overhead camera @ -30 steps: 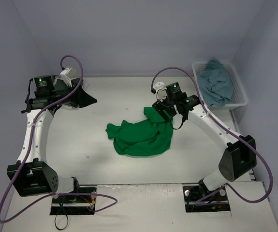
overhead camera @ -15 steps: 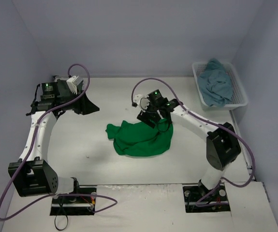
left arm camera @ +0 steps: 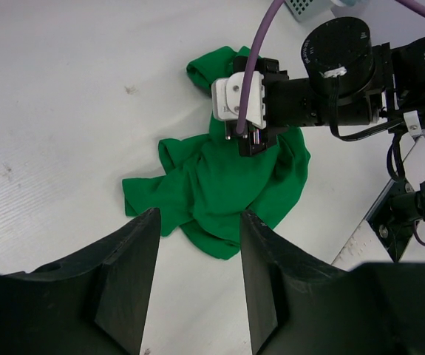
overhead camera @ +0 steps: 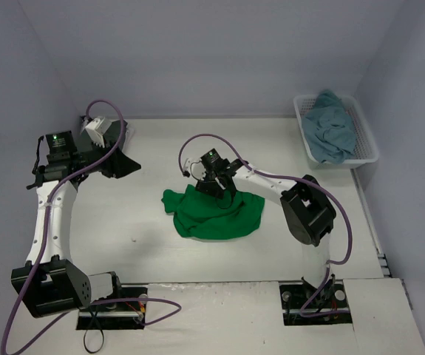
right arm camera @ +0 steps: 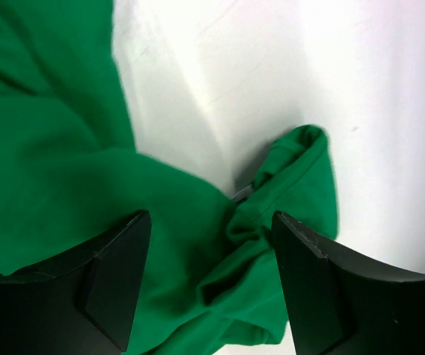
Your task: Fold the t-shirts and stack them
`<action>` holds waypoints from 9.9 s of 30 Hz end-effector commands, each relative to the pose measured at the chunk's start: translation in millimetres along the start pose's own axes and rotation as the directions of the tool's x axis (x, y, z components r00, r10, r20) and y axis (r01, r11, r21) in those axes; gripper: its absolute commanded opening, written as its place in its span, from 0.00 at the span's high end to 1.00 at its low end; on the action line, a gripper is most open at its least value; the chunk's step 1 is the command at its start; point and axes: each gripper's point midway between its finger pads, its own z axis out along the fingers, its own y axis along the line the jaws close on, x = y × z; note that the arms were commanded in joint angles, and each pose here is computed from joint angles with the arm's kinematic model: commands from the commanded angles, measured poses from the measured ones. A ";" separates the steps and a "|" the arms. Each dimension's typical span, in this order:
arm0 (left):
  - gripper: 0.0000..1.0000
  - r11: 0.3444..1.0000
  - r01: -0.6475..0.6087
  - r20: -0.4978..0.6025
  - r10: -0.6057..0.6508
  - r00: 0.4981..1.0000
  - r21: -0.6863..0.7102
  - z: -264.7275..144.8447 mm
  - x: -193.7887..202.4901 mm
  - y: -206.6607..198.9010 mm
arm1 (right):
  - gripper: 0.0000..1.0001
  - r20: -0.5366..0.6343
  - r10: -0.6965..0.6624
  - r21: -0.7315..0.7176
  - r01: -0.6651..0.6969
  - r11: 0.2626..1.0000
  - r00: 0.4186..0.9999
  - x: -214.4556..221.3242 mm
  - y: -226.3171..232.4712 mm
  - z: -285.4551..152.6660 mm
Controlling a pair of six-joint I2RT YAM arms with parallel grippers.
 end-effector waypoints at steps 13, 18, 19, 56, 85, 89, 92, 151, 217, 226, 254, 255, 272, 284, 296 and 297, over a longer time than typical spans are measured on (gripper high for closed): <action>0.59 0.999 -0.036 0.091 0.035 0.995 0.011 -6.5 -23.0 2.7 | 0.42 0.091 0.050 0.250 -0.072 0.966 0.995 -32.3 -68.2 -20.9; 0.59 0.999 -0.034 0.089 0.032 0.996 0.013 -7.0 -20.6 1.3 | 0.42 0.043 0.051 0.238 -0.060 0.970 0.998 -16.3 -65.0 -5.0; 0.58 0.999 -0.035 0.092 0.034 0.995 0.010 -7.9 -20.9 1.5 | 0.42 0.036 0.050 0.236 -0.057 0.970 0.998 -13.5 -64.8 -3.3; 0.59 0.998 0.050 0.050 -0.053 0.997 0.047 4.3 -10.6 14.1 | 1.00 0.162 0.175 0.426 -0.229 0.876 0.971 -8.3 -170.1 -133.0; 0.58 0.977 -0.079 -0.237 0.126 0.963 0.198 89.0 37.4 -44.0 | 0.48 -0.322 0.300 0.318 -0.196 0.928 0.898 184.8 -88.3 -124.3; 0.58 0.978 -0.083 -0.236 0.127 0.963 0.190 86.8 38.8 -43.6 | 0.48 -0.286 0.299 0.321 -0.203 0.925 0.910 169.2 -104.0 -121.1; 0.59 0.979 -0.083 -0.239 0.127 0.963 0.185 86.5 40.5 -42.8 | 0.48 -0.211 0.276 0.262 -0.217 0.940 0.938 144.3 -101.3 -114.3; 0.59 0.985 -0.053 -0.295 0.100 0.950 0.163 99.3 57.6 -23.5 | 0.56 -0.196 0.207 -0.030 -0.217 0.976 0.959 164.1 -65.8 -40.0; 0.59 0.985 -0.065 -0.276 0.108 0.955 0.160 86.3 59.4 -27.7 | 0.71 -0.123 0.124 0.215 -0.096 0.972 0.985 164.6 -48.4 -75.5; 0.59 0.985 -0.062 -0.278 0.106 0.955 0.161 86.8 58.3 -27.8 | 0.71 -0.130 0.136 0.185 -0.111 0.976 0.982 170.3 -42.2 -66.9; 0.59 0.988 -0.049 -0.284 0.090 0.955 0.150 90.0 65.0 -18.1 | 0.69 -0.149 0.149 0.154 -0.126 0.980 0.978 180.9 -31.7 -39.6; 0.59 0.988 -0.048 -0.286 0.089 0.954 0.150 90.0 66.1 -17.8 | 0.69 -0.145 0.149 0.155 -0.126 0.980 0.978 180.3 -32.2 -38.5; 0.59 0.990 -0.035 -0.294 0.076 0.953 0.140 92.1 68.1 -12.9 | 0.92 -0.158 0.169 0.203 -0.136 0.970 0.973 185.9 -44.7 -28.7; 0.59 0.988 -0.044 -0.284 0.085 0.955 0.148 91.5 64.7 -15.1 | 1.00 -0.145 0.152 0.274 -0.108 0.956 0.978 163.6 -81.4 -78.7; 0.59 0.982 -0.075 -0.325 0.130 0.937 0.176 117.2 62.0 -18.6 | 1.00 -0.081 0.150 0.378 -0.109 0.920 0.985 131.6 -126.9 -140.9; 0.59 0.982 -0.087 -0.339 0.141 0.930 0.169 123.0 64.4 -15.4 | 1.00 -0.068 0.151 0.392 -0.112 0.913 0.986 128.0 -131.7 -147.3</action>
